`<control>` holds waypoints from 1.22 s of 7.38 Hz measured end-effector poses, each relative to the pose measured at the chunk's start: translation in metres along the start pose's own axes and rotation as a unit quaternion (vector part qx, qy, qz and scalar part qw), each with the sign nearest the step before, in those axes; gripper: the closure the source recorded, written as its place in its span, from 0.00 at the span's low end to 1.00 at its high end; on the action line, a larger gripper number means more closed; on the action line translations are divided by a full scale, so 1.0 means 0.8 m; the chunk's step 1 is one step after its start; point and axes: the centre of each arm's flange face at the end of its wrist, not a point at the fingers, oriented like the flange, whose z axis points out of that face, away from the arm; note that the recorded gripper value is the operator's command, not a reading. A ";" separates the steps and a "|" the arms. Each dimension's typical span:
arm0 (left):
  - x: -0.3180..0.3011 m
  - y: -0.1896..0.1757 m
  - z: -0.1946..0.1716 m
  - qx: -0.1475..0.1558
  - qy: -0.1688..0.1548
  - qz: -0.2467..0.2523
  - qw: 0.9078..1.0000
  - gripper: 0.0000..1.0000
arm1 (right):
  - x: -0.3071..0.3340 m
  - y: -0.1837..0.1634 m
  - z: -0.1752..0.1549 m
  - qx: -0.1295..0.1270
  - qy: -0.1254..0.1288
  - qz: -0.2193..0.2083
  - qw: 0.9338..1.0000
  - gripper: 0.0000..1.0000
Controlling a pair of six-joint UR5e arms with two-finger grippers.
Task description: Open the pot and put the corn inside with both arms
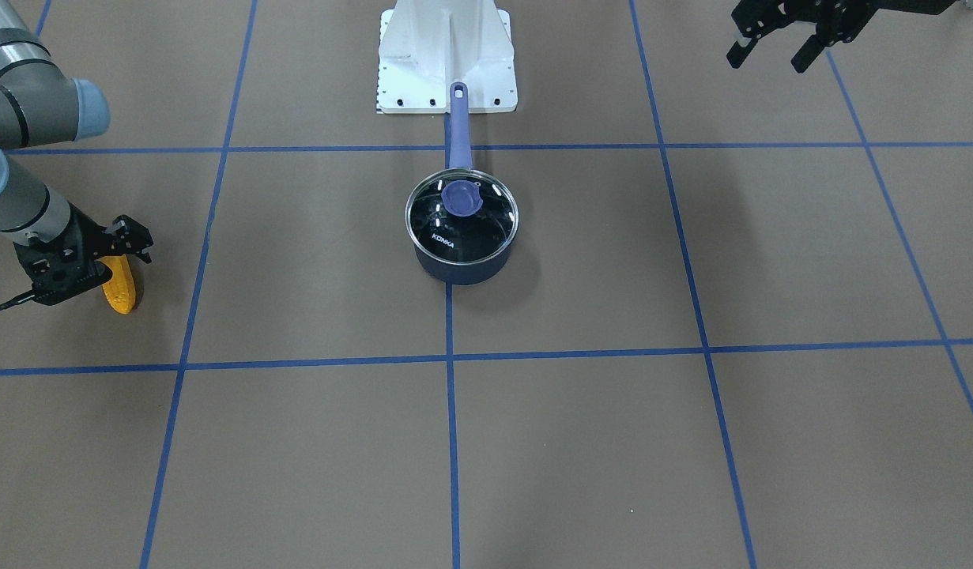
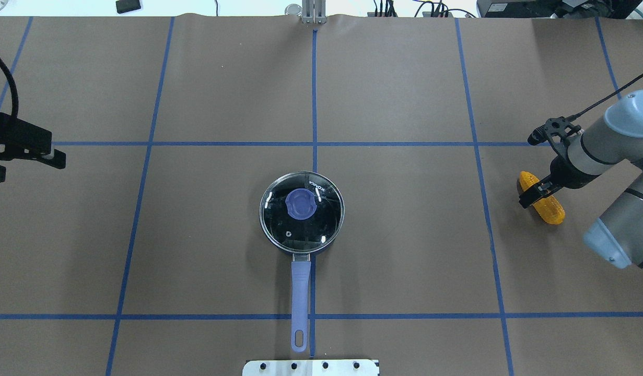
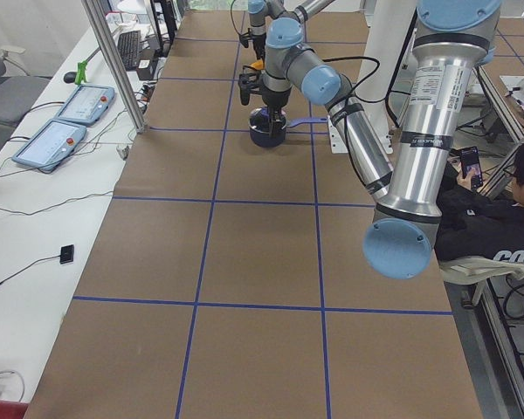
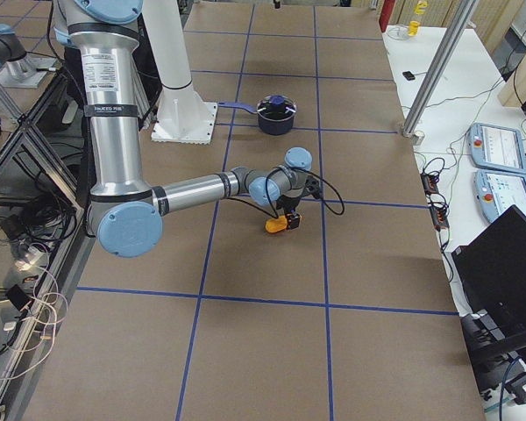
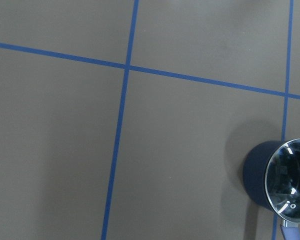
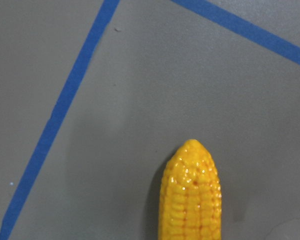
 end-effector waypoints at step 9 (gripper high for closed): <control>0.076 0.019 0.059 -0.016 -0.007 -0.015 1.000 0.02 | -0.024 -0.034 -0.038 0.012 -0.057 -0.001 0.998 0.91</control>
